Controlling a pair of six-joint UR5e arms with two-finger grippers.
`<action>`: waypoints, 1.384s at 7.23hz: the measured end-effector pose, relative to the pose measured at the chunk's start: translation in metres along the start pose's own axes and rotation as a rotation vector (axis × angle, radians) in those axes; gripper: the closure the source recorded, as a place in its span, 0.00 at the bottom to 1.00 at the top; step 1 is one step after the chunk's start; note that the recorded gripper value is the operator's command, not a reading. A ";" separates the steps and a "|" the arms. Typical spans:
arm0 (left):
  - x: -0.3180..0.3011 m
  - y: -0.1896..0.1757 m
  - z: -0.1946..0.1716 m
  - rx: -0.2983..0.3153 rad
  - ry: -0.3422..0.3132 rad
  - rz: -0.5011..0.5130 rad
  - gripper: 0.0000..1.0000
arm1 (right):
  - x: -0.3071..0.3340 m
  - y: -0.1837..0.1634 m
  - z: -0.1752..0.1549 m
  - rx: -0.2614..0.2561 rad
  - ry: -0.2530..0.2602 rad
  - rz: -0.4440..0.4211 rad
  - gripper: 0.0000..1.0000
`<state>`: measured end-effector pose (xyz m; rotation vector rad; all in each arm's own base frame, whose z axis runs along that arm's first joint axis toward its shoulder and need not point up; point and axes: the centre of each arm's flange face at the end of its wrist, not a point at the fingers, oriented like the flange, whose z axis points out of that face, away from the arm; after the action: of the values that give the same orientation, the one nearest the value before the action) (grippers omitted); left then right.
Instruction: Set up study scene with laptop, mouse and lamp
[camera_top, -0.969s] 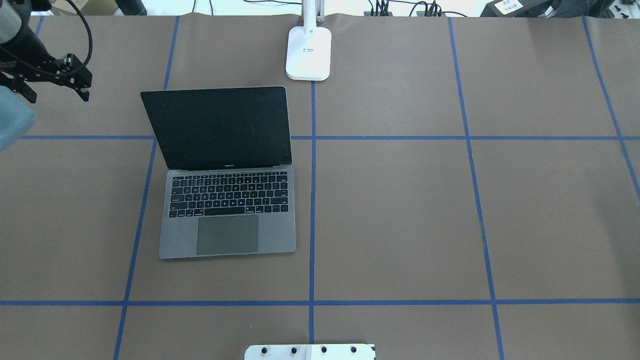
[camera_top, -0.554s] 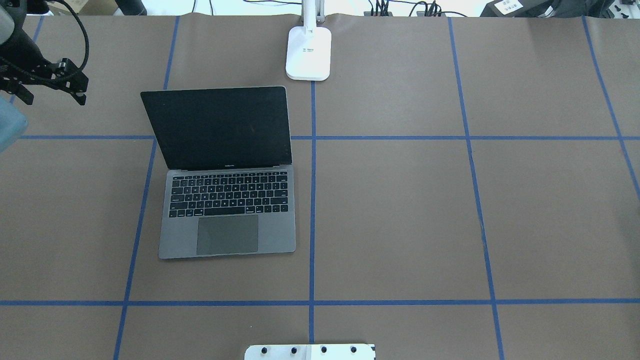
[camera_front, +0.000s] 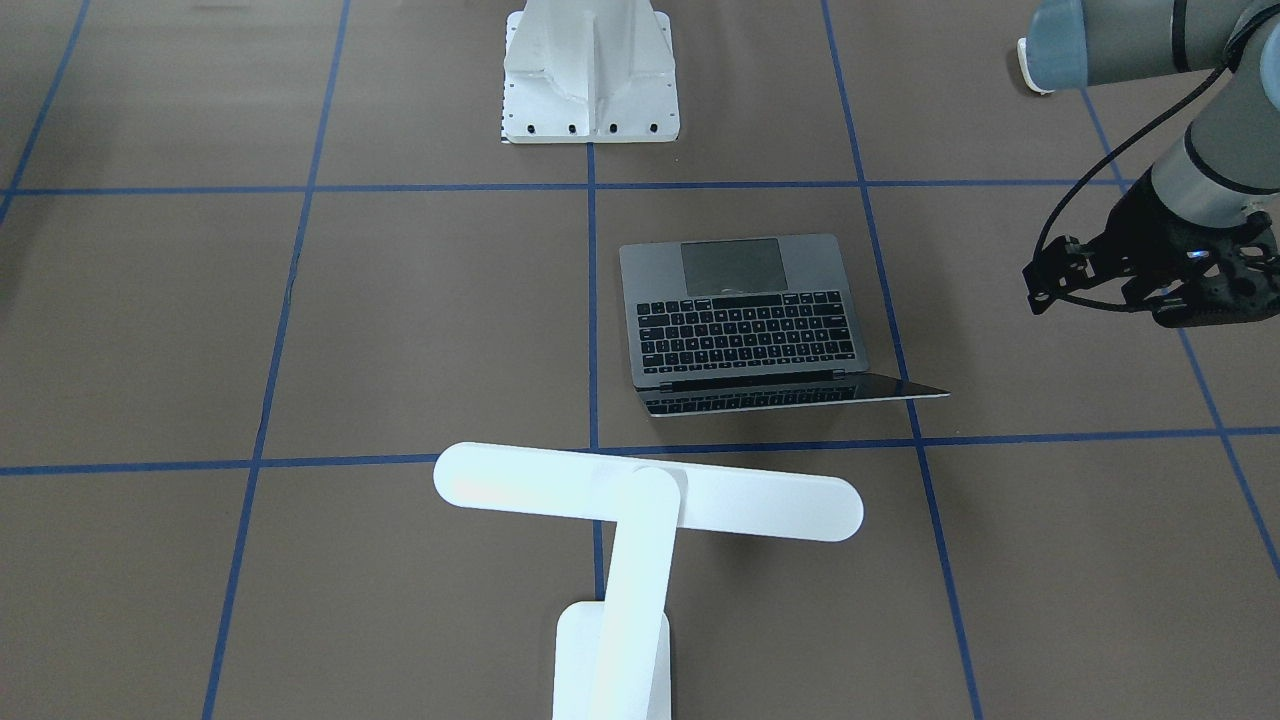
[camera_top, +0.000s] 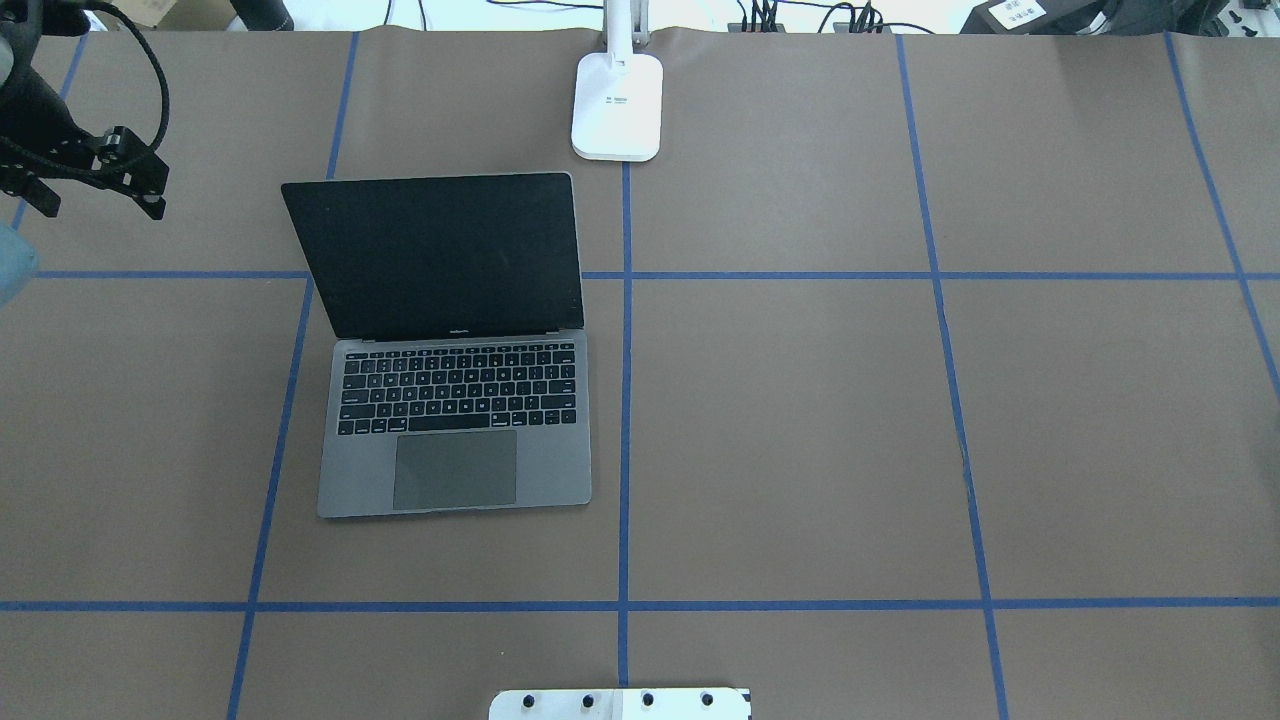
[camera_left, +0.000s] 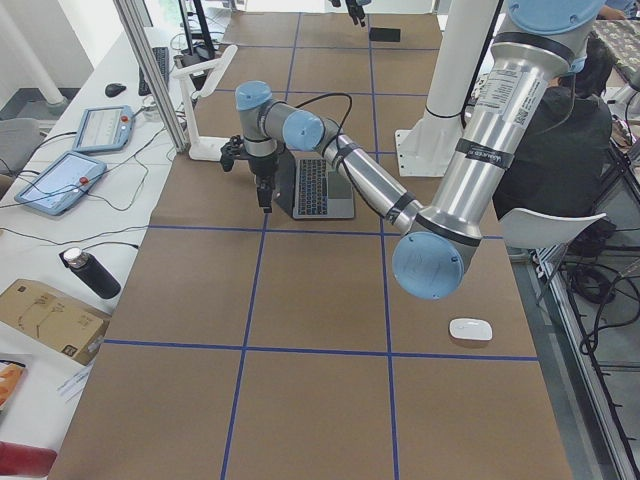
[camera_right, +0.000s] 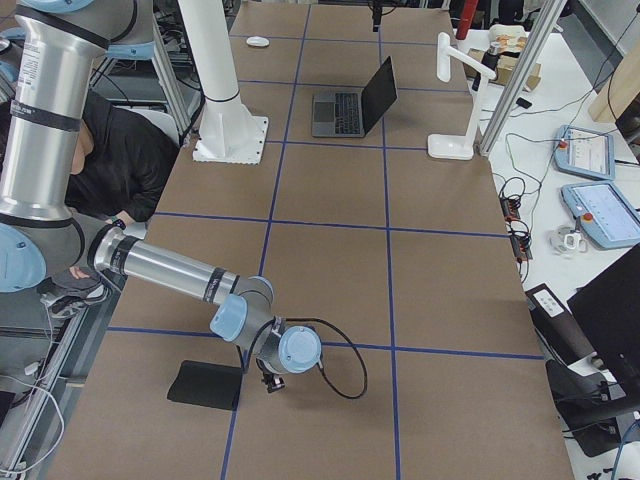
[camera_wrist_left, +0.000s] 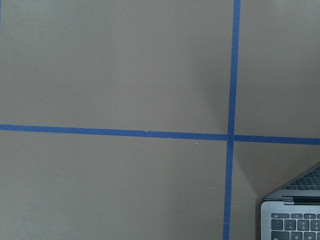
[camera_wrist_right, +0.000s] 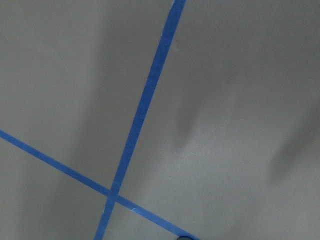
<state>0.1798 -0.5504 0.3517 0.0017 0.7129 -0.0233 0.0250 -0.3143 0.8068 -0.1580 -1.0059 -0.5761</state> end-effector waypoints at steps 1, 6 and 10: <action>0.000 0.001 0.000 0.002 -0.001 0.001 0.00 | 0.003 0.001 0.008 -0.022 -0.006 -0.015 0.01; 0.003 0.005 -0.007 0.015 0.002 0.002 0.00 | 0.025 0.015 0.046 -0.109 -0.055 -0.045 0.01; 0.004 0.011 -0.014 0.026 0.007 0.007 0.00 | 0.029 0.038 0.061 -0.137 -0.082 -0.065 0.01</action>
<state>0.1738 -0.5391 0.3384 0.0293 0.7197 -0.0261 0.0107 -0.2700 0.8684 -0.2734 -1.0543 -0.7029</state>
